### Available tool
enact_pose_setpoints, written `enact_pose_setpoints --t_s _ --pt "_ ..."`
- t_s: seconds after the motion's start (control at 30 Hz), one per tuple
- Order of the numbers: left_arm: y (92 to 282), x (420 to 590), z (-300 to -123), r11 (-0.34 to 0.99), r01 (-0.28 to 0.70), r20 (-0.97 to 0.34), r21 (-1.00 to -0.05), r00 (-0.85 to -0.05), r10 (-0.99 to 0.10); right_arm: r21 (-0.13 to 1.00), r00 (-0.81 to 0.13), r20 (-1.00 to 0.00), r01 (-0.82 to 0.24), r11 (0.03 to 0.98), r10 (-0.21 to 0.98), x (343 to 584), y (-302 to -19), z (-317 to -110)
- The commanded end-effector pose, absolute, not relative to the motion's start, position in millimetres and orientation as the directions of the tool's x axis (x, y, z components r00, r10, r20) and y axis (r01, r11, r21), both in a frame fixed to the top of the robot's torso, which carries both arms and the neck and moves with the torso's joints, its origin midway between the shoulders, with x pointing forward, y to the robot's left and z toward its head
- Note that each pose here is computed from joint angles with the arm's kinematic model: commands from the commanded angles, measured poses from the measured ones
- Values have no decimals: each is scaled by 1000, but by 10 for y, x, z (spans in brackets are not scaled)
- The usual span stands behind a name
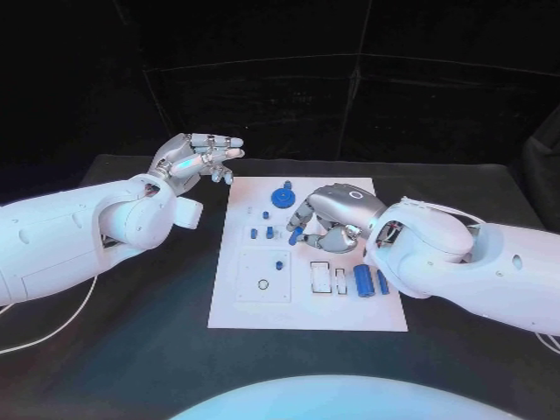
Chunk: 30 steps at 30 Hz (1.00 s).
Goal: Assemble the parts on the task board
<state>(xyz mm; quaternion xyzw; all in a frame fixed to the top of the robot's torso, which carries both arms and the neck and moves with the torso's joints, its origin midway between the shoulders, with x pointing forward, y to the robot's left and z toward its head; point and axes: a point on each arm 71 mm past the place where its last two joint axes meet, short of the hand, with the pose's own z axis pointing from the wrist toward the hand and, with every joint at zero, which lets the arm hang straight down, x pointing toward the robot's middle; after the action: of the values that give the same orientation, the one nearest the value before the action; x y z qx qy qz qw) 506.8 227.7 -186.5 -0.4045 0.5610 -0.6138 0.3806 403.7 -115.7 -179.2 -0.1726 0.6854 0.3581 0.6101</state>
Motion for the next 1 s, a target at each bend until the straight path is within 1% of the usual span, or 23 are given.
enact_pose_setpoints --t_s 0.03,0.2,0.3,0.53,0.63,1.0 --pt "2249 5066 -1851 -92 15 78 -996 -394 -916 322 -234 -947 -699 639 221 4019 -1027 -1823" --pt "2237 5063 -1849 -93 15 79 -996 -396 -915 336 -274 -941 -715 613 197 3985 -856 -1940" --pt "2229 5062 -1847 -93 15 80 -996 -398 -914 340 -302 -938 -722 602 168 3949 -771 -2046" --pt "2204 5057 -1844 -96 15 82 -995 -404 -911 330 -330 -937 -732 596 114 3913 -660 -2222" --pt "2200 5058 -1844 -97 15 82 -995 -405 -911 324 -332 -938 -736 594 99 3905 -626 -2258" --pt "2192 5061 -1845 -97 14 83 -995 -406 -910 317 -344 -937 -748 583 69 3876 -566 -2290"
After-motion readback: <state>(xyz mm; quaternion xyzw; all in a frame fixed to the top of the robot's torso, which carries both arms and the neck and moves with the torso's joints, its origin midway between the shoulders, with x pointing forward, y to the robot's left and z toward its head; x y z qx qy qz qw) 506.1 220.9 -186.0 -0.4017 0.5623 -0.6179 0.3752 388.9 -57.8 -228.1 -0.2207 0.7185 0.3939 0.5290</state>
